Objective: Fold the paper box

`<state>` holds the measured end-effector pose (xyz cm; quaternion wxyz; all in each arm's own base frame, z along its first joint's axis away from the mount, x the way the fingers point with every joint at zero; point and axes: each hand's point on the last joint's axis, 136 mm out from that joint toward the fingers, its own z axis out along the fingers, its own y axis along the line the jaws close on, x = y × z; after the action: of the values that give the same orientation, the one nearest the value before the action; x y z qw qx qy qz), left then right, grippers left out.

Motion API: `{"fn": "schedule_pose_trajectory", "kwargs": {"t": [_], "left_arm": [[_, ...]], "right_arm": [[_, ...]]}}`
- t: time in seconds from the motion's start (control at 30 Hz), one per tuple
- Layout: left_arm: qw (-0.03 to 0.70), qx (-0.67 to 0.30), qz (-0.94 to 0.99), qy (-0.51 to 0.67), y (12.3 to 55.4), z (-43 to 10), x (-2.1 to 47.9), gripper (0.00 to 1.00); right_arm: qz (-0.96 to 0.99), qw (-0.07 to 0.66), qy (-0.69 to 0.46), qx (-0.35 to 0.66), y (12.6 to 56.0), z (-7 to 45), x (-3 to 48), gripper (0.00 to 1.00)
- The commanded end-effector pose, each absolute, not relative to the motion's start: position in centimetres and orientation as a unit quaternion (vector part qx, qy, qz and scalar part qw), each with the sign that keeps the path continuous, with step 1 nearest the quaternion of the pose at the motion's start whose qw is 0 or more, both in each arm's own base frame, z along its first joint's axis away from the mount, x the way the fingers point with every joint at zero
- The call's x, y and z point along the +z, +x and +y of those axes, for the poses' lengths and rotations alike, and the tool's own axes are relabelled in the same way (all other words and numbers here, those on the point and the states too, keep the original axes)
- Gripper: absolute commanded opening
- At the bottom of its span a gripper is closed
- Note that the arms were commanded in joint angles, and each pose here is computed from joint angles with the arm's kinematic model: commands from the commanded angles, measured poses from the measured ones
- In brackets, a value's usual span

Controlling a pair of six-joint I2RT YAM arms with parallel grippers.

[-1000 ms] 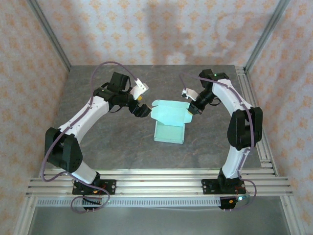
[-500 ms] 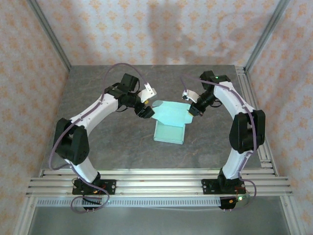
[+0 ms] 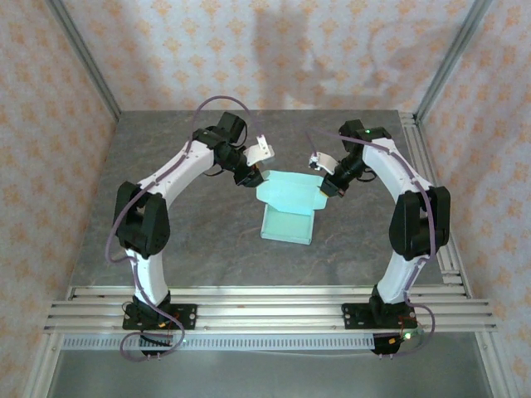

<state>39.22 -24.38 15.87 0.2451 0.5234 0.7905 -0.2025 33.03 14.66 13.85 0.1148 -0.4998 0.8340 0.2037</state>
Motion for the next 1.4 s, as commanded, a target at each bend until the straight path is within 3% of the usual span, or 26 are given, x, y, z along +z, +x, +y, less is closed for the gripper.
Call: {"fn": "schedule_pose_trajectory", "kwargs": {"t": [0.0, 0.33, 0.7, 0.93, 1.13, 1.37], "left_arm": [[0.214, -0.226, 0.781, 0.541, 37.8, -24.9, 15.6, 0.35], [0.193, -0.241, 0.783, 0.541, 37.5, -25.5, 14.6, 0.32], [0.184, -0.241, 0.783, 0.543, 37.4, -25.5, 14.7, 0.01], [0.185, -0.245, 0.79, 0.53, 37.4, -25.5, 14.9, 0.0], [0.228, -0.236, 0.804, 0.496, 39.0, -25.9, 16.2, 0.0], [0.273, -0.199, 0.849, 0.406, 42.8, -25.5, 17.0, 0.0]], "right_arm": [[0.825, 0.119, -0.516, 0.2, 32.9, 14.9, 14.5, 0.0], [0.825, 0.12, -0.515, 0.201, 32.9, 14.9, 14.6, 0.0], [0.821, 0.124, -0.518, 0.204, 32.7, 15.0, 14.8, 0.0], [0.824, 0.145, -0.508, 0.204, 33.2, 15.4, 15.5, 0.0], [0.833, 0.199, -0.482, 0.186, 34.9, 16.0, 16.5, 0.0], [0.857, 0.235, -0.434, 0.146, 37.1, 15.9, 16.7, 0.0]]}}
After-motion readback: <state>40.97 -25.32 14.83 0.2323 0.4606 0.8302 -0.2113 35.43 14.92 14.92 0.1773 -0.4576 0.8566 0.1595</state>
